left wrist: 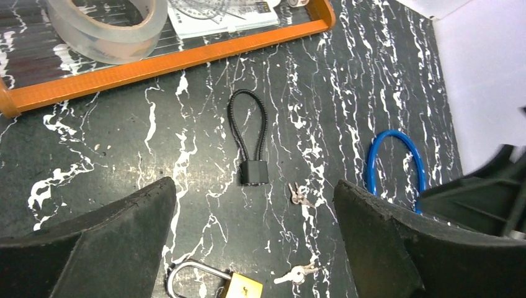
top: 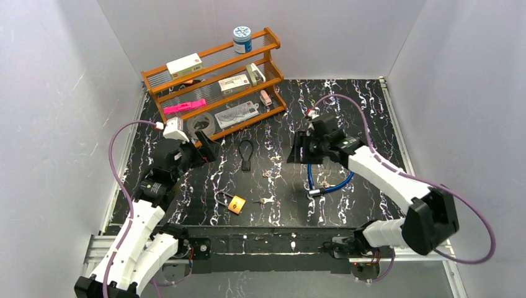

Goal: Unlock with the key

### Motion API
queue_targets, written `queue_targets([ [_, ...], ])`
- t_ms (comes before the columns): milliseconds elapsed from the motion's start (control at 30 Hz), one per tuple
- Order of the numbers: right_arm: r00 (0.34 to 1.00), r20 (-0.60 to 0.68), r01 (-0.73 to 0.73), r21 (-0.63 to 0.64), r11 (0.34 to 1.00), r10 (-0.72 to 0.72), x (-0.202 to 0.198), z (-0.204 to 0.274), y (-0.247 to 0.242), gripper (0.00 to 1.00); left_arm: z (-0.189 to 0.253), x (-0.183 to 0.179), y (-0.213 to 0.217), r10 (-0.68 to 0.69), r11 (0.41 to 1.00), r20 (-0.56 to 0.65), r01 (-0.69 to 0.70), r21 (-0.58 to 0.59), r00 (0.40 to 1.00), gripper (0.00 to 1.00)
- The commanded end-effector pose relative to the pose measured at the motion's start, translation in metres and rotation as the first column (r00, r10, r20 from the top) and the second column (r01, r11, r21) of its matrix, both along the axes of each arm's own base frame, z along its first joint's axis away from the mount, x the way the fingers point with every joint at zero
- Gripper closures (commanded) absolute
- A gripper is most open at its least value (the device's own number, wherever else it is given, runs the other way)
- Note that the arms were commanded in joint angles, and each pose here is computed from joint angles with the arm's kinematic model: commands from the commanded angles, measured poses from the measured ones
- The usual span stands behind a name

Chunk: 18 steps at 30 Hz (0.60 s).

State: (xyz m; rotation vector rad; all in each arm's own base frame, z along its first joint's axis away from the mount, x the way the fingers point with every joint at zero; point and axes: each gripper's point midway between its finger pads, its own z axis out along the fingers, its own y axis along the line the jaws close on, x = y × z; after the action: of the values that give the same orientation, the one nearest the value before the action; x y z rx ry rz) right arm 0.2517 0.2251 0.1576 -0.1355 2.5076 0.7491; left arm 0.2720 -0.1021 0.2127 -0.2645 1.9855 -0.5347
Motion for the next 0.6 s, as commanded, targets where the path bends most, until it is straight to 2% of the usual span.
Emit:
queue_targets([
  [0, 1.000, -0.007, 0.007, -0.074, 0.997, -0.007, 0.006, -0.023, 0.024, 0.38, -0.003, -0.011, -0.009, -0.056, 0.998, -0.011, 0.056, -0.030, 0.998, 0.04],
  [133, 0.999, -0.040, -0.043, -0.187, 0.981, 0.036, 0.000, -0.056, 0.047, 0.44, -0.015, -0.016, -0.012, -0.072, 0.997, -0.049, 0.070, -0.042, 0.996, 0.04],
  [233, 0.997, -0.047, -0.076, -0.253, 0.965, 0.066, -0.003, -0.072, 0.062, 0.48, -0.019, -0.020, -0.019, -0.108, 0.993, -0.063, 0.104, -0.061, 0.992, 0.08],
  [567, 0.957, -0.036, -0.270, -0.476, 0.837, 0.289, -0.004, -0.111, 0.083, 0.48, -0.041, -0.027, -0.013, -0.050, 0.995, -0.125, 0.038, -0.096, 0.991, 0.09],
])
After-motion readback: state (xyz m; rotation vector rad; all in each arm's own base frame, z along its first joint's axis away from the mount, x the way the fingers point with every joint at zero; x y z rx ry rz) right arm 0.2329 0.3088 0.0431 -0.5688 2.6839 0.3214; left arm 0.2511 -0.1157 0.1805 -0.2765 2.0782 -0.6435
